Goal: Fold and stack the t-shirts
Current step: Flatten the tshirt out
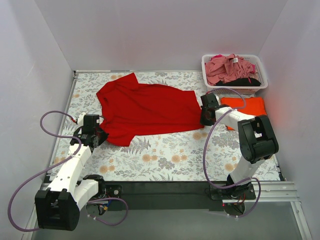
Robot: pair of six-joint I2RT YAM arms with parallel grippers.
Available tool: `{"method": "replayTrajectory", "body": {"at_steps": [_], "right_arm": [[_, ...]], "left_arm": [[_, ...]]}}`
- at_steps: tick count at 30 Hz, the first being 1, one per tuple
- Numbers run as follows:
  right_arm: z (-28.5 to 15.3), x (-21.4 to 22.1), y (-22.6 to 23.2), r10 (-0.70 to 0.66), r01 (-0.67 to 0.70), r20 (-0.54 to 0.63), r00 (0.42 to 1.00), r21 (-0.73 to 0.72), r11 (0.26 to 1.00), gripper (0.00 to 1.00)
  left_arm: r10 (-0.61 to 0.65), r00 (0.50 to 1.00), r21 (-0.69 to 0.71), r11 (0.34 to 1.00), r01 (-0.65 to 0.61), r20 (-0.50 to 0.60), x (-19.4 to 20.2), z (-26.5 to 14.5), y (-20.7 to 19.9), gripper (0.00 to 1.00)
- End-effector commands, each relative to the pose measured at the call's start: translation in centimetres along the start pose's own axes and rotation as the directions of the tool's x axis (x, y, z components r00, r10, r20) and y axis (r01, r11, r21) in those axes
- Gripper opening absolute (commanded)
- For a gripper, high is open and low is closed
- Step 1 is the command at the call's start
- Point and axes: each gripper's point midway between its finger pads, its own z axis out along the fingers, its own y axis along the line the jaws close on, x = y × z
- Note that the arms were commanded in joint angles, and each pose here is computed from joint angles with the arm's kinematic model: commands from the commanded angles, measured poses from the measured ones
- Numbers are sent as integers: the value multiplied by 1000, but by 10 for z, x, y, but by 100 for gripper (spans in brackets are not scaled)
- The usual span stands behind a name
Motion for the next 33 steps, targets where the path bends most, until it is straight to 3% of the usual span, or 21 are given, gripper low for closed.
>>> {"method": "replayTrajectory", "body": {"at_steps": [1, 5, 10, 17, 20, 24, 28, 33], "right_arm": [[9, 73, -26, -31, 50, -230, 973, 78, 996, 5], [4, 56, -18, -50, 60, -190, 980, 47, 997, 1], [-16, -7, 1, -81, 81, -42, 996, 3, 997, 1], [-73, -99, 17, -143, 148, 185, 972, -16, 989, 1], [-112, -130, 19, -139, 153, 280, 950, -27, 988, 1], [-178, -161, 13, -151, 179, 432, 889, -26, 983, 1], [-262, -175, 0, -123, 188, 598, 792, -47, 981, 1], [-344, -171, -12, -90, 227, 737, 669, -88, 970, 1]], "left_arm": [[3, 1000, 24, 1000, -4, 24, -4, -3, -3, 0], [-3, 999, 14, 1000, 3, 50, -10, -3, -2, 0], [-18, 995, 9, 1000, 18, 94, -36, -4, -15, 0], [-41, 975, -13, 999, 45, 221, -110, -12, -51, 0], [-54, 943, -14, 998, 62, 328, -157, -43, -64, 0], [-92, 849, 37, 996, 85, 520, -217, -119, -71, 0], [-152, 690, 124, 988, 91, 708, -266, -226, -63, 0], [-205, 503, 215, 976, 40, 839, -283, -339, -36, 0]]}}
